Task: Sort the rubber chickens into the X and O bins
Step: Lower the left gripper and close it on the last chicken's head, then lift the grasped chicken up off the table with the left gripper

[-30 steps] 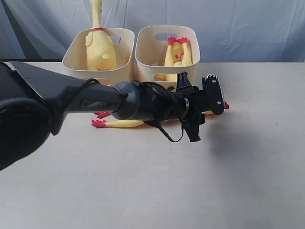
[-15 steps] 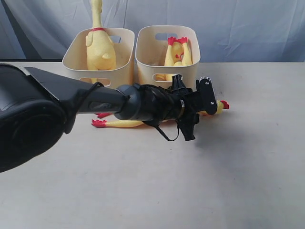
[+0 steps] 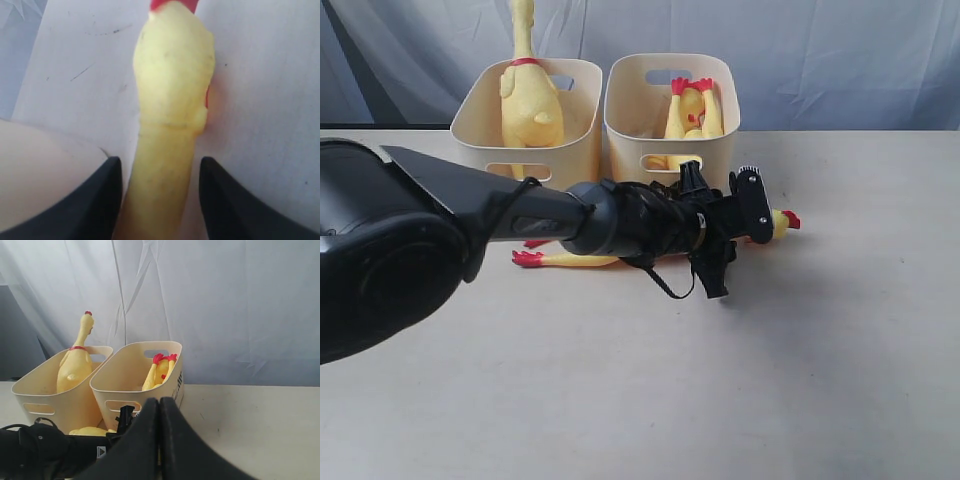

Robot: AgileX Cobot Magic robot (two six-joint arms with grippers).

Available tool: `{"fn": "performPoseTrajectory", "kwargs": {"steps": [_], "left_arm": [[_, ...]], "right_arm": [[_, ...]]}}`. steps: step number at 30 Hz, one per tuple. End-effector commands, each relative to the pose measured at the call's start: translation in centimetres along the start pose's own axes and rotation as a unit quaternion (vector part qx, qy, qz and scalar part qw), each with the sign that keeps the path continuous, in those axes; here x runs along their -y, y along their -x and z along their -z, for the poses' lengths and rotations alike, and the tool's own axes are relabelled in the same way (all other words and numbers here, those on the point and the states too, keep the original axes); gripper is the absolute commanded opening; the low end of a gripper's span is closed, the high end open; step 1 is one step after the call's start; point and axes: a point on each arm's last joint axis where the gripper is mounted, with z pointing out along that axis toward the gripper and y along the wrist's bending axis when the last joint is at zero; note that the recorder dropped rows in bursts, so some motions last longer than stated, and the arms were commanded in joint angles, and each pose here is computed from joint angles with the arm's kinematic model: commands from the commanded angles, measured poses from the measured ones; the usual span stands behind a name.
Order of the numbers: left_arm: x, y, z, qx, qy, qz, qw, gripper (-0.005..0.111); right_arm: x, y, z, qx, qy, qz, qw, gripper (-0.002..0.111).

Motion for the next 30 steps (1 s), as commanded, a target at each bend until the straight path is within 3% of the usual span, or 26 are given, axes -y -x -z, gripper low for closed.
{"fn": "performPoseTrajectory", "kwargs": {"steps": [1,6,12,16,20,24,27,30], "left_arm": [[0.6,-0.7,-0.5,-0.007,-0.01,0.002,1.0,0.043],[0.6,-0.7,-0.5,-0.009,-0.007,0.001,1.0,0.029],[0.6,-0.4,-0.4,-0.007,-0.005,0.0,1.0,0.0],[0.7,1.5,0.6,0.011,-0.001,-0.005,1.0,0.0],[1.0,3.6,1.8,0.016,0.013,0.044,0.999,0.0],[0.6,4.7,3.1,-0.012,0.059,0.08,0.995,0.0],[0.6,5.0,4.0,-0.043,0.068,0.067,0.994,0.0],[0.9,5.3,4.8,-0.077,0.046,0.032,0.995,0.0]], "right_arm": [[-0.1,0.0,0.1,0.002,0.006,0.003,1.0,-0.001],[-0.1,0.0,0.1,0.002,0.008,0.003,1.0,-0.001],[-0.1,0.0,0.1,0.002,0.008,0.003,1.0,-0.001],[-0.1,0.0,0.1,0.002,0.008,0.003,1.0,-0.001],[-0.1,0.0,0.1,0.002,0.008,0.003,1.0,-0.001],[-0.1,0.0,0.1,0.002,0.008,0.003,1.0,-0.001],[-0.1,0.0,0.1,0.002,0.008,0.003,1.0,-0.001],[-0.1,0.0,0.1,0.002,0.008,0.003,1.0,-0.001]]}}
